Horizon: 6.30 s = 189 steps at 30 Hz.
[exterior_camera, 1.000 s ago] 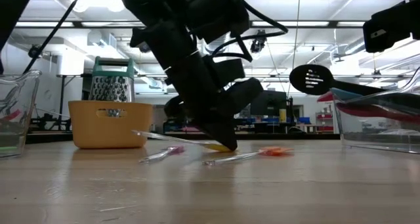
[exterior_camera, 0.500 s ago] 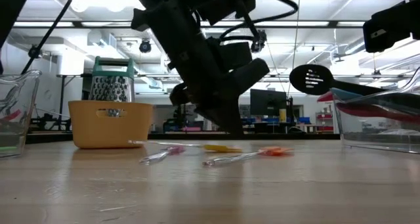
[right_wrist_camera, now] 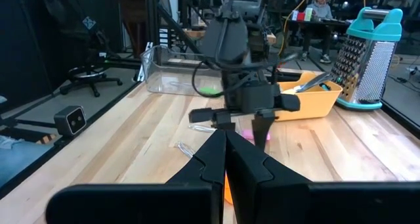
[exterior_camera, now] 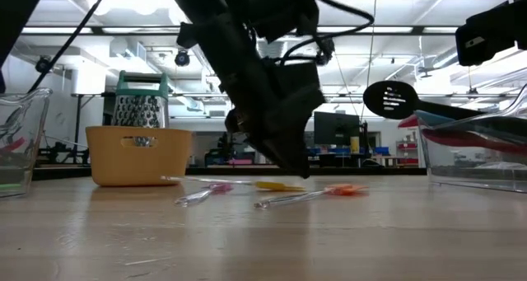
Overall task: Pick & Place Kitchen Items
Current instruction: Put the yellow spatula into the left transparent bin
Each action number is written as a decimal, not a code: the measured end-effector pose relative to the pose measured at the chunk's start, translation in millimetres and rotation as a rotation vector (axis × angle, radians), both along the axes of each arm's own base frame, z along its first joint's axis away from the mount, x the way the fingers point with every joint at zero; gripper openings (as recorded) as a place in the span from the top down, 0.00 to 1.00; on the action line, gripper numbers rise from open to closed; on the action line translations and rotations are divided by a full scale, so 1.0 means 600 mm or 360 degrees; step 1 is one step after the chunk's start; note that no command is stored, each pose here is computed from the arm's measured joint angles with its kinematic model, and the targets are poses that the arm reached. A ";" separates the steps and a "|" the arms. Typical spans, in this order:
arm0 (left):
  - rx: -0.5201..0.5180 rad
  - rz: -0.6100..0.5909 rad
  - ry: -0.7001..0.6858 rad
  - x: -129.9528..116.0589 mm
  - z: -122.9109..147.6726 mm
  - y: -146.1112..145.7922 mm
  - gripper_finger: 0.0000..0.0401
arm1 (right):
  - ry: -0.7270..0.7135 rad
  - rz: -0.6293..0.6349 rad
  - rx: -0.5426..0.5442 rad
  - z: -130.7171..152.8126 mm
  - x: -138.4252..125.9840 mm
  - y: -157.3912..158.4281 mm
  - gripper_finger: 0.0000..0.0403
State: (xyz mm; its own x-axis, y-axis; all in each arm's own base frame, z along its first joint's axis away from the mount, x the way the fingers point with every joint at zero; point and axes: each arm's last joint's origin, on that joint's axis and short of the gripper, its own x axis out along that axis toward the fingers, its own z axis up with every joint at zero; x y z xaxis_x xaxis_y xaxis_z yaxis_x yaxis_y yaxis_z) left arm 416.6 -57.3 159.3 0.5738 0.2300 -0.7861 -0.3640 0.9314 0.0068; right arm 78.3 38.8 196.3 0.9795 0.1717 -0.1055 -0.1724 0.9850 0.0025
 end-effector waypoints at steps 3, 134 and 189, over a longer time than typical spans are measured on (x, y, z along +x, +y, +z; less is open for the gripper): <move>0.0047 -0.0062 0.0059 -0.007 -0.010 0.003 0.48 | 0.0000 0.0000 0.0000 0.000 0.000 0.000 0.98; -0.0126 -0.0186 0.0401 -0.094 -0.007 0.035 0.96 | 0.0000 0.0000 0.0002 0.000 0.000 0.000 0.98; -0.0119 -0.0151 0.0447 -0.073 -0.017 -0.028 0.62 | 0.0001 0.0000 -0.0001 0.000 0.000 0.000 0.98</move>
